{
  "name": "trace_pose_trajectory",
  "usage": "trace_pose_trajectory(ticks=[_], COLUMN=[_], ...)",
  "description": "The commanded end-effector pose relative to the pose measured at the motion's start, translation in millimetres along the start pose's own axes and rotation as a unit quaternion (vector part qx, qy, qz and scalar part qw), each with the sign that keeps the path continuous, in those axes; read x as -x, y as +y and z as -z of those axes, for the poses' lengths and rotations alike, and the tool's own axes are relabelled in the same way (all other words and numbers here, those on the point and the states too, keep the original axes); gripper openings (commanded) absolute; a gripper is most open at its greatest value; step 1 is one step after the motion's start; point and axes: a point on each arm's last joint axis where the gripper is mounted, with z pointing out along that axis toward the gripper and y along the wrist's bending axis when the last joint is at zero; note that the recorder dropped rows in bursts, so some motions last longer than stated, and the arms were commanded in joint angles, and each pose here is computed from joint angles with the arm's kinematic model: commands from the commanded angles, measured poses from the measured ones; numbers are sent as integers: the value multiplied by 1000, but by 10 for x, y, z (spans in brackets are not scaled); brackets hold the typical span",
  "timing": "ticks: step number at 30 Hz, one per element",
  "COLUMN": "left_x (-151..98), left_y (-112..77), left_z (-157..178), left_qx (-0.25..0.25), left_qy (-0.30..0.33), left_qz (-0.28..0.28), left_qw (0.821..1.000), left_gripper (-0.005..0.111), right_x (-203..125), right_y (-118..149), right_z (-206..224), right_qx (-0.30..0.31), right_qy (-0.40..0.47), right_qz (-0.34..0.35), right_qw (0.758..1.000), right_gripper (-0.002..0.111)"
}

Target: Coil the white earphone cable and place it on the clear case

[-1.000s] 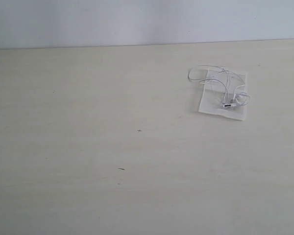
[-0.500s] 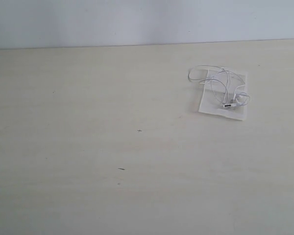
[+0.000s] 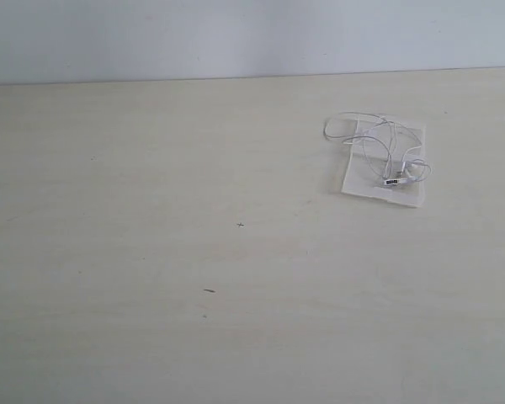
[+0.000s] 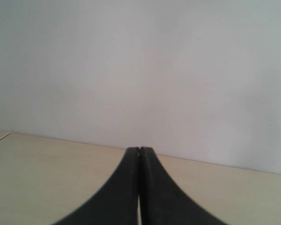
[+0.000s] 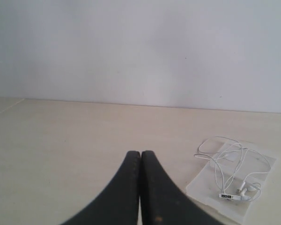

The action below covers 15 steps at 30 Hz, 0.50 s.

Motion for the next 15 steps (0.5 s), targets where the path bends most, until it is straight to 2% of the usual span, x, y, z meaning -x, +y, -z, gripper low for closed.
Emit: trace_pose_trajectory(ticks=[1, 4, 11, 15], left_x=[-14, -14, -14, -14], left_y=[3, 3, 3, 3], left_z=[5, 5, 5, 5], left_qx=[1, 1, 1, 1], left_qy=[2, 2, 2, 2], left_qz=[-3, -3, -3, -4], left_qw=[1000, 1000, 1000, 1000], left_gripper=[0, 0, 0, 0], right_x=[-11, -18, -319, -517], right_y=[-3, -46, -318, -383], right_z=[3, 5, 86, 127], right_qx=[0, -20, -141, -172], right_qy=[-1, -36, -162, -173], right_qz=[52, 77, 52, 63], right_qw=[999, 996, 975, 968], right_gripper=[0, 0, 0, 0])
